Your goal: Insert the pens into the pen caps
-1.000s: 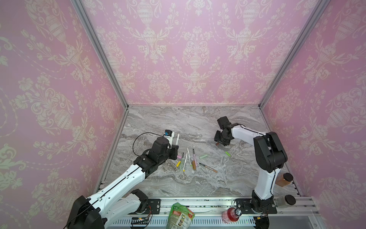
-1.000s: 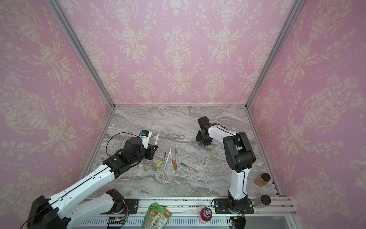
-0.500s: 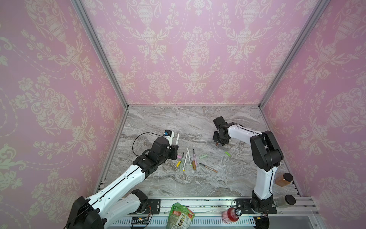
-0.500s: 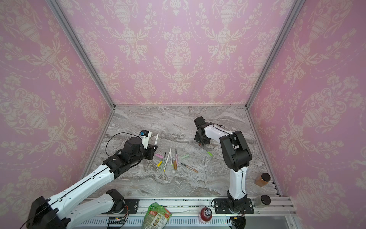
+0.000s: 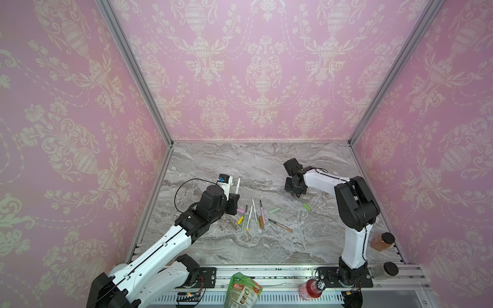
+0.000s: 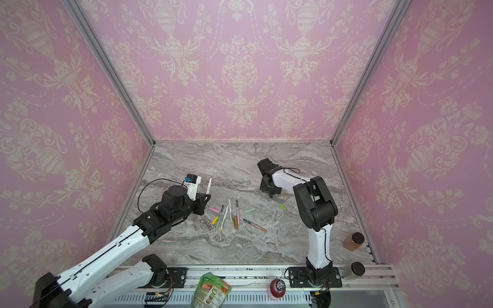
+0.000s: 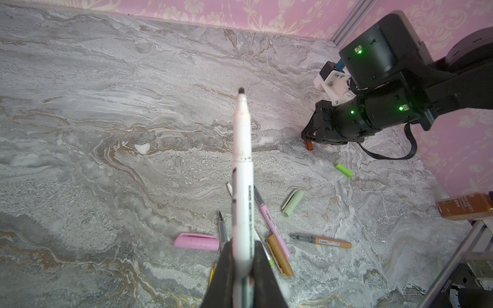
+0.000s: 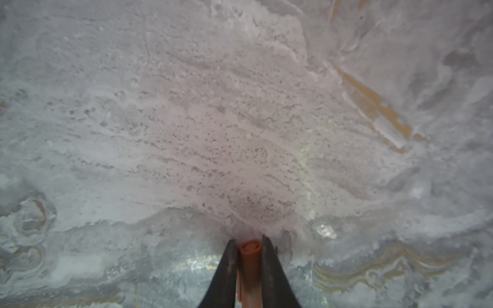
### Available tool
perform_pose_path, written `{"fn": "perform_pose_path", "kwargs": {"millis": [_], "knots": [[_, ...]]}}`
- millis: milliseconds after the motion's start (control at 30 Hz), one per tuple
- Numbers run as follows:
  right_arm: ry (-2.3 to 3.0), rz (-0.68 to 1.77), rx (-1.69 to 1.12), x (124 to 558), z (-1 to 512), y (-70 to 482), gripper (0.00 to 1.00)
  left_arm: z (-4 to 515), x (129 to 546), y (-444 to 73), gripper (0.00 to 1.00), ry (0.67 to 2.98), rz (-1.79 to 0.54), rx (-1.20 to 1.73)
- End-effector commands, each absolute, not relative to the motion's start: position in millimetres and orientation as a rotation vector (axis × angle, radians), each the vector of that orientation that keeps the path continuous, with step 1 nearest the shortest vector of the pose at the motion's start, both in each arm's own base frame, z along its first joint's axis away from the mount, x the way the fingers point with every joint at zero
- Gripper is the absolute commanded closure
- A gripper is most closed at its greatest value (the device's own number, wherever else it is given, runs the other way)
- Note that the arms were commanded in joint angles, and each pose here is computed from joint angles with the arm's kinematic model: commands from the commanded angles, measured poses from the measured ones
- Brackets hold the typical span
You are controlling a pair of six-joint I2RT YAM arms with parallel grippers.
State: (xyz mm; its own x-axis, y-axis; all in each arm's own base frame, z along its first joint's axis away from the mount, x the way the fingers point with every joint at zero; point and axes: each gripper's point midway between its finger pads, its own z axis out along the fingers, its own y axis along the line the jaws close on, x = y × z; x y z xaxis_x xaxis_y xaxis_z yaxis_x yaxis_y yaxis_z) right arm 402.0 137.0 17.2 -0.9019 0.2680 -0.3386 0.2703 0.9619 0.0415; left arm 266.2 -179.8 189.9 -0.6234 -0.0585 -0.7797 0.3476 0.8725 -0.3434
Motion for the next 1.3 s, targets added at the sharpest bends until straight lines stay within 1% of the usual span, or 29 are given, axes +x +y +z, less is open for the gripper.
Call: {"fn": "perform_pose_path", "kwargs": {"millis": [0,167,300,533,900,1067,1167,1267], "knots": [[3.065,-0.100,0.398,328.5,-50.6,130.5,0.85,197.6,265.0,-176.4,1.00,2.158,-0.573,0.219],[3.042,-0.036,0.399,331.1,-40.9,135.3,0.91,196.3,264.7,-178.1,1.00,2.165,-0.583,0.217],[2.976,0.069,0.375,343.9,-16.4,145.3,0.95,194.5,265.6,-181.2,1.00,2.177,-0.596,0.218],[2.919,0.125,0.330,356.6,13.3,151.0,0.96,192.5,268.2,-186.4,1.00,2.185,-0.610,0.214],[2.921,0.132,0.291,358.3,15.5,153.0,1.00,190.4,268.7,-190.4,1.00,2.197,-0.610,0.222],[2.898,0.145,0.293,360.0,23.7,152.8,1.00,190.2,269.4,-194.7,1.00,2.201,-0.617,0.236],[2.869,0.171,0.304,363.7,37.2,153.0,1.00,189.4,269.4,-199.7,1.00,2.209,-0.623,0.263],[2.815,0.255,0.338,371.1,60.6,155.7,1.00,183.3,266.0,-207.6,1.00,2.229,-0.634,0.312]]}}
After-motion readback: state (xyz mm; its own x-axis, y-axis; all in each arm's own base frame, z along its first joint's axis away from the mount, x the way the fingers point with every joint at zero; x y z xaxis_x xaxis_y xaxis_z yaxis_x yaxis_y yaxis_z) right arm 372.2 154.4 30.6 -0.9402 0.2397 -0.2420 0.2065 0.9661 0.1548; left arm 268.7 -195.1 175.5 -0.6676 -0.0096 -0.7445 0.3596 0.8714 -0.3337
